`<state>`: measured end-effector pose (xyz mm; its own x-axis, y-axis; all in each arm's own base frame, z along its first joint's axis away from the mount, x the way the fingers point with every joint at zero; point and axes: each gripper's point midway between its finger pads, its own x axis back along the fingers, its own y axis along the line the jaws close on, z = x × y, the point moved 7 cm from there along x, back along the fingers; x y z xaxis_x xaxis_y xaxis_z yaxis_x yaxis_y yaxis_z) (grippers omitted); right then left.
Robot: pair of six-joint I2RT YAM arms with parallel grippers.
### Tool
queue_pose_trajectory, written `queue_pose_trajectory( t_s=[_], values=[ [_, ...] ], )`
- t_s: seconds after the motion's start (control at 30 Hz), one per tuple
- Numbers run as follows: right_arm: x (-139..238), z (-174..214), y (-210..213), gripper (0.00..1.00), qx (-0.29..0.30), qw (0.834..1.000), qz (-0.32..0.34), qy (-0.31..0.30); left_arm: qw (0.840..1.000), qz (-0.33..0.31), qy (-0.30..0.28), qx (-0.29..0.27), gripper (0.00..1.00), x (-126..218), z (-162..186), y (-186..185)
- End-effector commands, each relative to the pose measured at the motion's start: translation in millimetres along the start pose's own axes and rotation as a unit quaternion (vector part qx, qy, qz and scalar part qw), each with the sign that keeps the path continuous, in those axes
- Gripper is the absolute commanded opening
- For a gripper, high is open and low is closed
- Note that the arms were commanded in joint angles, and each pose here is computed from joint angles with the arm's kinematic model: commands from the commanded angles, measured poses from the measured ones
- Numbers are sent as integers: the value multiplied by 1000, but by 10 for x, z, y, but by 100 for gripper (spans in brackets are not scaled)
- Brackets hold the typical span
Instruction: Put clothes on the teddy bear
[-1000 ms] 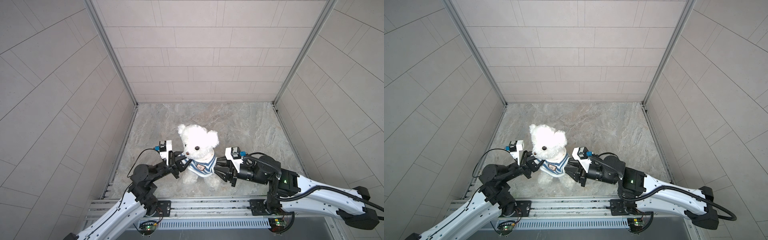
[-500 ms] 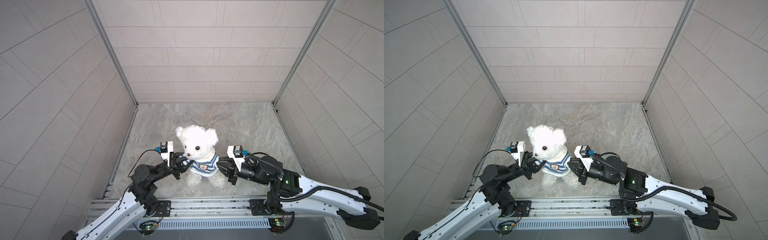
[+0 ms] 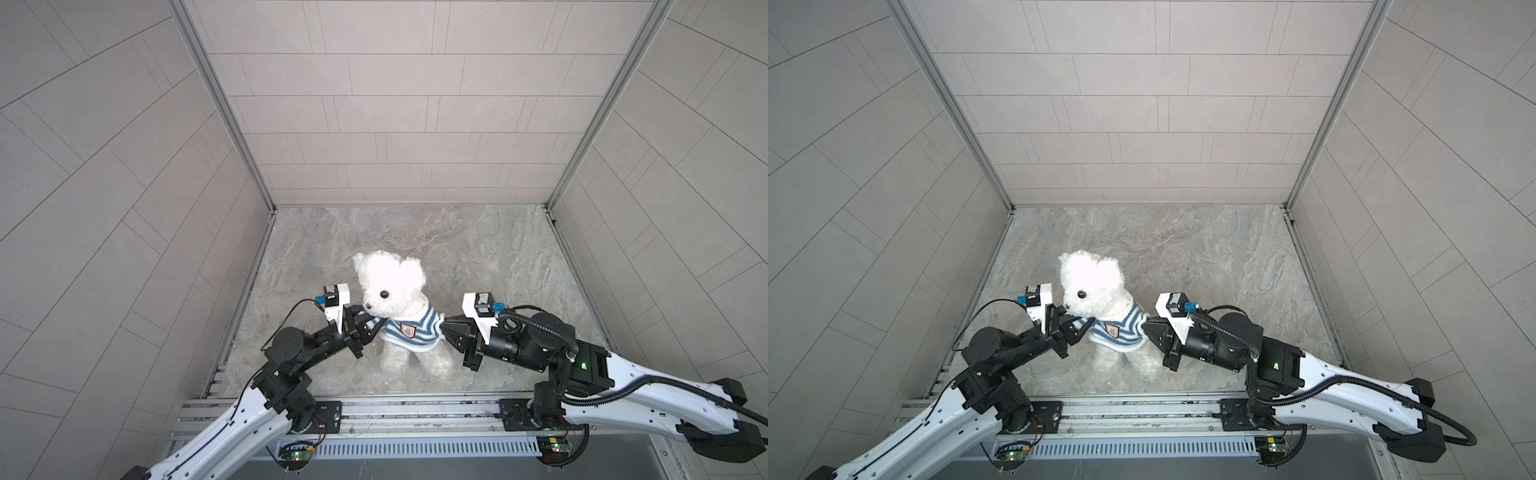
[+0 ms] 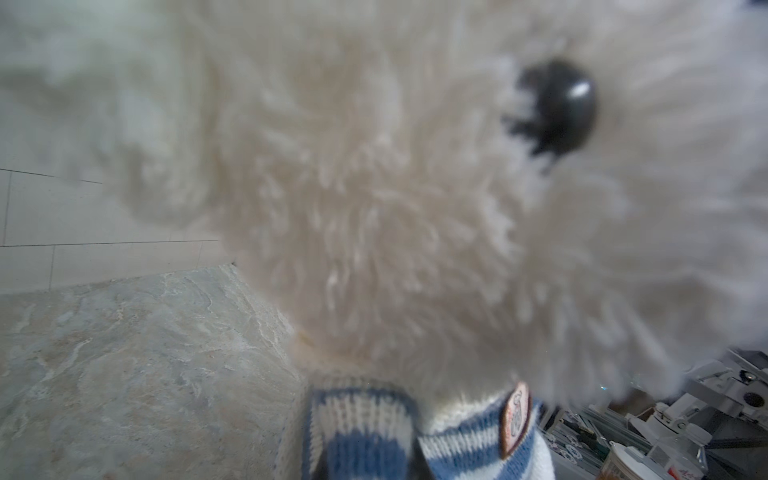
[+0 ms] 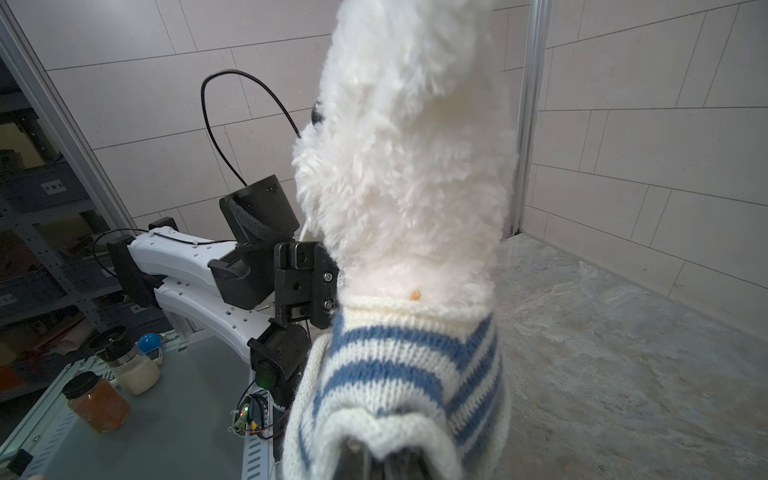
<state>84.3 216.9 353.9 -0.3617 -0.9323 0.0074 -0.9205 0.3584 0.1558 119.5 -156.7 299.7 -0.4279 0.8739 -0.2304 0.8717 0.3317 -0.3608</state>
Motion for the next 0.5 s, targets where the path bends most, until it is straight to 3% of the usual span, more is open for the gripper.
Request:
queue_pose_trajectory(
  t_s=[0.0,0.27,0.4,0.47],
  values=[
    [104,-166,75,0,10,999,-26,-46,997,-63,-15,-28,0,19,-90,104],
    [78,-213,184,0,5,993,-83,-88,993,-98,14,-59,0,23,-17,190],
    [15,-165,118,0,4,996,-49,-69,990,-127,22,-65,2,7,-15,258],
    [-25,-112,13,0,-6,999,2,-53,991,-112,25,-60,28,-33,-35,228]
  ],
)
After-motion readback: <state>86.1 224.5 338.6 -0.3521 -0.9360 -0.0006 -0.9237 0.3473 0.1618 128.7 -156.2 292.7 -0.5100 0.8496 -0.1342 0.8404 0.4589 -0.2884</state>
